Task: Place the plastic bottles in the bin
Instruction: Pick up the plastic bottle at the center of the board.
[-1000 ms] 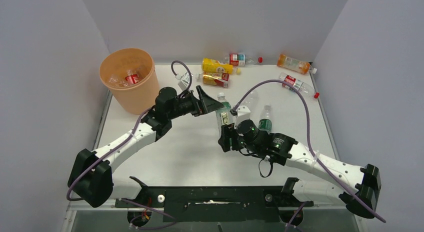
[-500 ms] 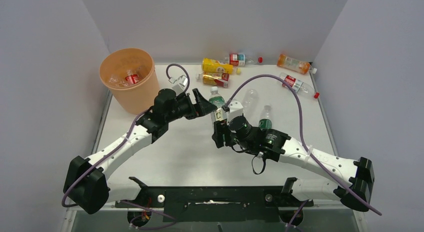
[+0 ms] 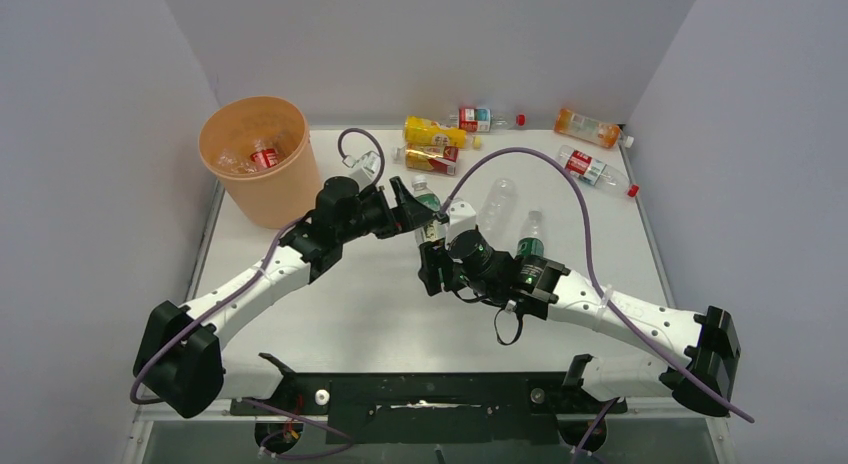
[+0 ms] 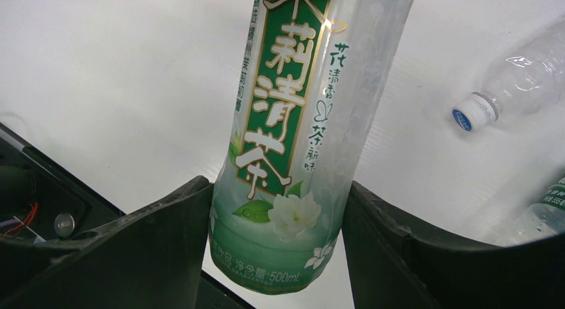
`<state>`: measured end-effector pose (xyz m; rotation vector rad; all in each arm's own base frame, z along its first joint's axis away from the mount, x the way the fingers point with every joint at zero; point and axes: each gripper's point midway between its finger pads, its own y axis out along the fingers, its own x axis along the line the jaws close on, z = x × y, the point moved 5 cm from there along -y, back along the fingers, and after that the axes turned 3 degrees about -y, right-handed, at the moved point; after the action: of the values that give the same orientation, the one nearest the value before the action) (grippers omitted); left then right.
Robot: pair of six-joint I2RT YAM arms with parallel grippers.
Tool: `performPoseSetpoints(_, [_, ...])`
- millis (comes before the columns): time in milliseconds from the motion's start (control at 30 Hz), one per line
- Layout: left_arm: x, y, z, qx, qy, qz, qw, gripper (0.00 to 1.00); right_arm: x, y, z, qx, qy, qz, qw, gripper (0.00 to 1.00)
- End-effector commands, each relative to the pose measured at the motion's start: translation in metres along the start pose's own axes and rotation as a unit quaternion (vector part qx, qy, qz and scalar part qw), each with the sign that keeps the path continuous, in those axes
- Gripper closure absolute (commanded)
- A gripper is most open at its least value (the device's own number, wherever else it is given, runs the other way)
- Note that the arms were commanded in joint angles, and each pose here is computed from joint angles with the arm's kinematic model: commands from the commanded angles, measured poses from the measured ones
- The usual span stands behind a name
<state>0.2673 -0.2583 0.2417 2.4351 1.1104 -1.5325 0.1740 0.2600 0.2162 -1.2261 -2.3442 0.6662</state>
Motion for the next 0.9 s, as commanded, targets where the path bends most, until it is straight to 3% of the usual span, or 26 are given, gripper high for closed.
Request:
performPoseSetpoints(0, [-0.028,0.002,-0.023,-0.044,0.013,0.041,0.998,0.17,0.016,-0.011,-0.035,-0.064,0.010,-0.036,0.997,0.59])
performPoseSetpoints(400, [-0.030,0.007,-0.026,-0.044,0.009,0.037,0.998,0.59,0.020,-0.009,-0.029,-0.058,0.013,-0.051,0.997,0.58])
performPoseSetpoints(533, [-0.032,0.003,-0.031,-0.048,0.020,0.029,0.998,0.61,0.019,-0.013,-0.026,-0.059,0.021,-0.051,0.997,0.43])
performPoseSetpoints(667, [-0.037,0.000,-0.041,-0.054,0.033,0.024,0.998,0.62,0.016,-0.018,-0.022,-0.060,0.029,-0.053,0.996,0.20])
performPoseSetpoints(867, [-0.041,-0.005,-0.062,-0.069,0.050,0.015,0.996,0.62,0.011,-0.027,-0.015,-0.057,0.041,-0.048,0.996,0.04])
